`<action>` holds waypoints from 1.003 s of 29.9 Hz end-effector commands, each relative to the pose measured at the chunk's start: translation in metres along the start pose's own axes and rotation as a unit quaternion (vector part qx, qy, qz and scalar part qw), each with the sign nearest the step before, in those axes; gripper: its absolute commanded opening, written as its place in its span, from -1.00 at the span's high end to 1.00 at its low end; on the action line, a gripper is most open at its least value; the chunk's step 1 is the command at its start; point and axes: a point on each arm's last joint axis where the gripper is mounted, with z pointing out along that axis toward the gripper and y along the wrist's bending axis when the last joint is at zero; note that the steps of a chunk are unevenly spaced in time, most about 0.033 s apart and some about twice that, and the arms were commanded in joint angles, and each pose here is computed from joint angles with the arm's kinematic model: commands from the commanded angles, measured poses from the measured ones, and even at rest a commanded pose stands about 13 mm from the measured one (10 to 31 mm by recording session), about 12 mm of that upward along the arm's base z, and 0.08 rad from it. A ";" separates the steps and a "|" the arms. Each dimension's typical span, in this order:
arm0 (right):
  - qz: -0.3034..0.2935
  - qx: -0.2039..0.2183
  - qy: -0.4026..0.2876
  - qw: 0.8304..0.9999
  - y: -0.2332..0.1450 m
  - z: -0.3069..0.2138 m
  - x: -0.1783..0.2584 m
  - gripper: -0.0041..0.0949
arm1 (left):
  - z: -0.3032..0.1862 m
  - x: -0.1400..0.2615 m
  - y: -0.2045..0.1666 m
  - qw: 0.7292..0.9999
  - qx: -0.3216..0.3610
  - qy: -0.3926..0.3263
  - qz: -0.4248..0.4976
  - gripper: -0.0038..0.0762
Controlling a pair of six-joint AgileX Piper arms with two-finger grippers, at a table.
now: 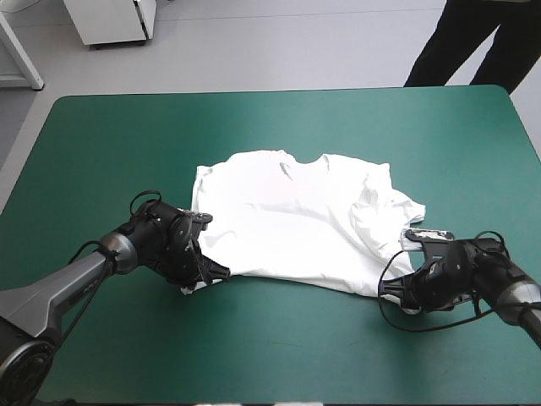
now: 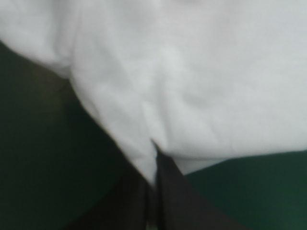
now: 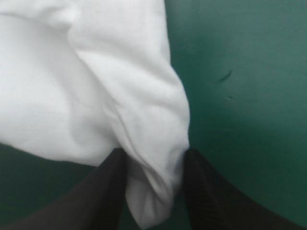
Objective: Fold the cloth
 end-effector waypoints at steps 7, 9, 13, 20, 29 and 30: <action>0.020 0.001 0.016 1.000 0.000 0.016 -0.009 0.61 | 0.007 -0.005 0.001 1.000 -0.011 -0.018 0.015 0.96; 0.020 0.000 0.018 1.000 0.001 0.012 -0.009 0.93 | 0.003 -0.006 0.001 1.000 -0.011 -0.018 0.014 0.96; 0.013 -0.007 -0.009 1.000 0.005 -0.012 -0.015 0.94 | -0.024 -0.011 0.001 0.998 -0.007 -0.051 0.021 0.96; -0.020 -0.024 -0.111 0.993 0.016 -0.075 -0.045 0.94 | -0.085 -0.029 0.002 0.991 -0.020 -0.126 0.047 0.96; -0.048 0.015 -0.253 0.966 0.019 -0.134 -0.092 0.94 | -0.155 -0.071 0.009 0.953 -0.073 -0.285 0.069 0.96; -0.051 0.028 -0.257 0.965 0.018 -0.135 -0.098 0.94 | -0.159 -0.078 0.012 0.950 -0.078 -0.297 0.065 0.96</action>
